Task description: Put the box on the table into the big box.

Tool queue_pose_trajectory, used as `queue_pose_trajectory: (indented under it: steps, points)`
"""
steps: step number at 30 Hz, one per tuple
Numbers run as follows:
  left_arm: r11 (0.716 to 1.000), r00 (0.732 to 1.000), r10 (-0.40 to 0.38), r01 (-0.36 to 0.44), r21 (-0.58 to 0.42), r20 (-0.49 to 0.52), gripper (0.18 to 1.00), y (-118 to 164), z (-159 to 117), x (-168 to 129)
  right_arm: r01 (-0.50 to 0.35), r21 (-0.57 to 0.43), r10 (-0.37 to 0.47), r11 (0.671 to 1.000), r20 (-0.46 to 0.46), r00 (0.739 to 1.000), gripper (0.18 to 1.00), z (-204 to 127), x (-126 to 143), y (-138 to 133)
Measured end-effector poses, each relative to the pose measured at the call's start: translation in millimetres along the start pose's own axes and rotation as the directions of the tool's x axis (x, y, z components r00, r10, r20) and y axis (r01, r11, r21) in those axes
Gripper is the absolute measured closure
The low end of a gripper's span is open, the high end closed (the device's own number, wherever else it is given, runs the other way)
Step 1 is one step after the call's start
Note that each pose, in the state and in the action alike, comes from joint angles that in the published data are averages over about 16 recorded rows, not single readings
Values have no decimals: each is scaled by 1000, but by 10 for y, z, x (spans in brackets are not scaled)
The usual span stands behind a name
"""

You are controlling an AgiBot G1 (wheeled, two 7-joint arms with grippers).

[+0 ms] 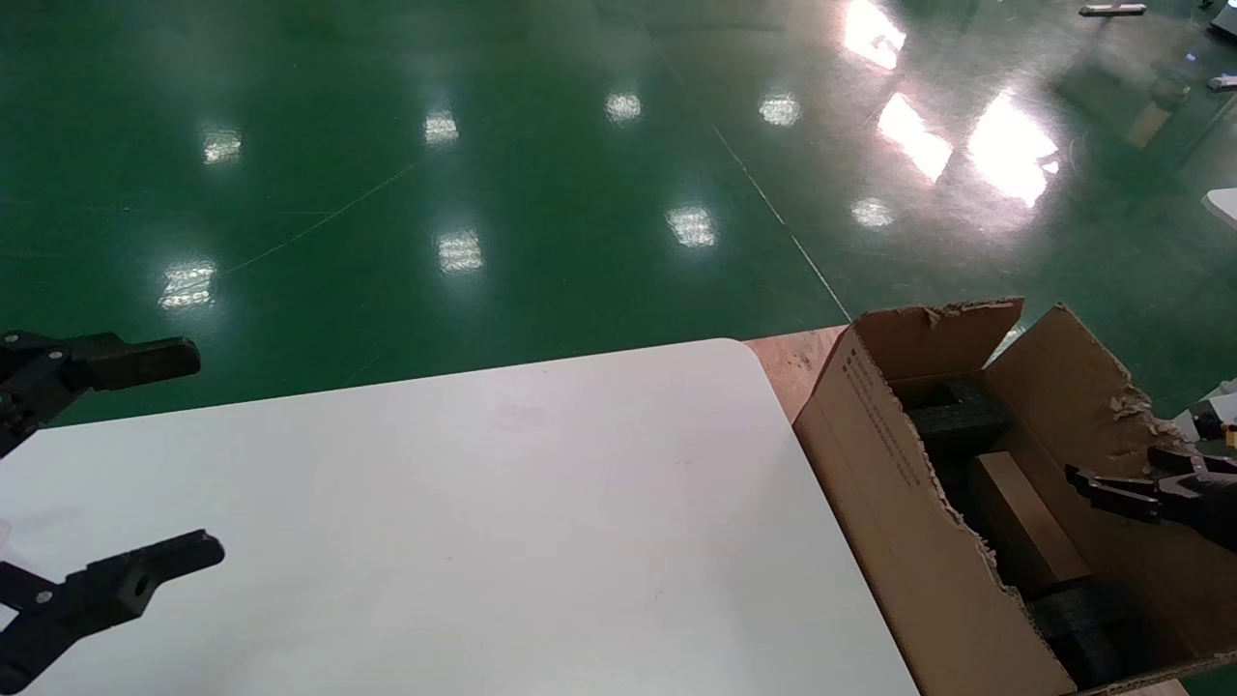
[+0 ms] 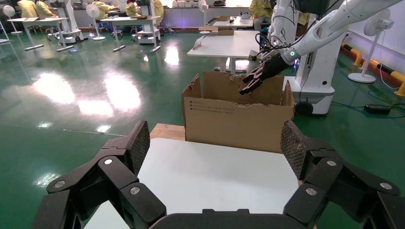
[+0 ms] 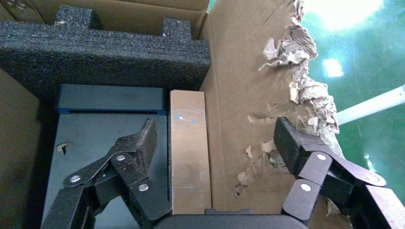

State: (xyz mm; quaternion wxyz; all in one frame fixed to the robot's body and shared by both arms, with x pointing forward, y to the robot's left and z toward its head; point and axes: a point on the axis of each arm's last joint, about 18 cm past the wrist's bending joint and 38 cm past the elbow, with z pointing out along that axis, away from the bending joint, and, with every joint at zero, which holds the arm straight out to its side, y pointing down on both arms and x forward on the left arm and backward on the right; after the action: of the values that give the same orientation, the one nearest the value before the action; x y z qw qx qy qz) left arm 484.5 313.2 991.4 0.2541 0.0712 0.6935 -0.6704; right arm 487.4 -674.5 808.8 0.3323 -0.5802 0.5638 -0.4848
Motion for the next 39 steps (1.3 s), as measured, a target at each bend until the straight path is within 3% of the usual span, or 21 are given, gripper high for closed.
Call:
queue_pose_trajectory:
  steps: [8,15,22,30,39]
  points:
    - [1000,1000,0,0,0,0,184,0,0,0,64,111,-75,992,94,993,252,115,-288,-401]
    - [1000,1000,0,0,0,0,184,0,0,0,145,260,-194,955,177,965,197,156,-644,-949]
    - [1000,1000,0,0,0,0,184,0,0,0,248,416,-354,875,202,913,178,85,-1008,-1547]
    - [1000,1000,0,0,0,0,184,1,-1,0,366,561,-527,743,152,836,178,-78,-1365,-2159]
    - [1000,1000,0,0,0,1,184,1,-1,-1,389,614,-580,687,140,802,178,-151,-1542,-2375]
